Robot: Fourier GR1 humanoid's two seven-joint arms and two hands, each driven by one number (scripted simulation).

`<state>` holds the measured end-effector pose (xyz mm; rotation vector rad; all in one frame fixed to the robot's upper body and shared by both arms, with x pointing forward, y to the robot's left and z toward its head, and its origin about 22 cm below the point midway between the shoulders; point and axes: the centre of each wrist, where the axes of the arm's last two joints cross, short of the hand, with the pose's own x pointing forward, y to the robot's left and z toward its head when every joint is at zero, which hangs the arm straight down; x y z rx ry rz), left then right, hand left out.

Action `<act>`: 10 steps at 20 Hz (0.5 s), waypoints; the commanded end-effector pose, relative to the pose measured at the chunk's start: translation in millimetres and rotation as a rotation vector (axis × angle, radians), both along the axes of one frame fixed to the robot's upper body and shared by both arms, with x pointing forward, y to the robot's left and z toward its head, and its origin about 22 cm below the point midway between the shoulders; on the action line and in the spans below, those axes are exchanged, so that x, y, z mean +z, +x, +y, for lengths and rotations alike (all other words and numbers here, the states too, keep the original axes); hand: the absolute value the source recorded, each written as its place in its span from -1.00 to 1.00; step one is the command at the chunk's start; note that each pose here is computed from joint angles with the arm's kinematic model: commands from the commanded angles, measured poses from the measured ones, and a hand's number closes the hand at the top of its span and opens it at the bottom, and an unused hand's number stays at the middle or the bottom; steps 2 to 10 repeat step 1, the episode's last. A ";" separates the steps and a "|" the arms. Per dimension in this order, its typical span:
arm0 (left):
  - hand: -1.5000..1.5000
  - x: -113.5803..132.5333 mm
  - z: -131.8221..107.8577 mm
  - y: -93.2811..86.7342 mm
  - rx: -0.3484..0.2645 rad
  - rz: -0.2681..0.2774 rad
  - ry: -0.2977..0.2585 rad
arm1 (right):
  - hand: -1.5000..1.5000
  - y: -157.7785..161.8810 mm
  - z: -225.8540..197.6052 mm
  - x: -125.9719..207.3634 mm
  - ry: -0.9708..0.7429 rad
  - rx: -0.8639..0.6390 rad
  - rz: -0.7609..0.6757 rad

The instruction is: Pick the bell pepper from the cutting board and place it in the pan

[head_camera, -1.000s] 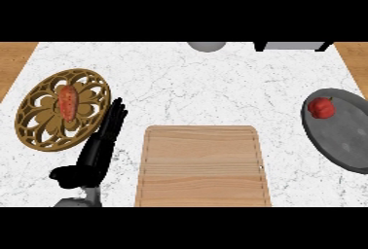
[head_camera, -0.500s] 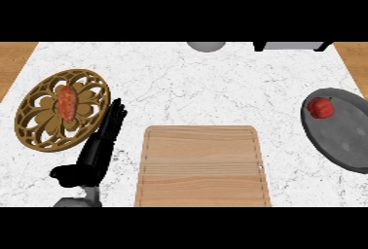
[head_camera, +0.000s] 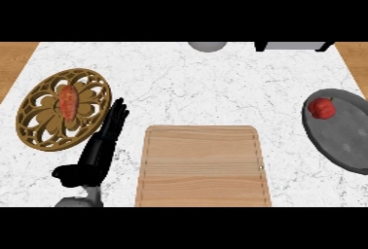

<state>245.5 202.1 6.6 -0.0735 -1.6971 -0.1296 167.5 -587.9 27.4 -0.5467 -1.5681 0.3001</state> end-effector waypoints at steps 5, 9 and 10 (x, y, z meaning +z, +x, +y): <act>0.00 -4.0 -5.5 -1.2 -0.009 0.009 -0.004 | -1.00 -7.4 1.3 -7.4 0.054 0.153 -0.136; 0.00 -4.0 -5.5 -1.2 -0.009 0.009 -0.004 | -1.00 -7.4 1.3 -7.4 0.054 0.153 -0.136; 0.00 -4.0 -5.5 -1.2 -0.009 0.009 -0.004 | -1.00 -7.4 1.3 -7.4 0.054 0.153 -0.136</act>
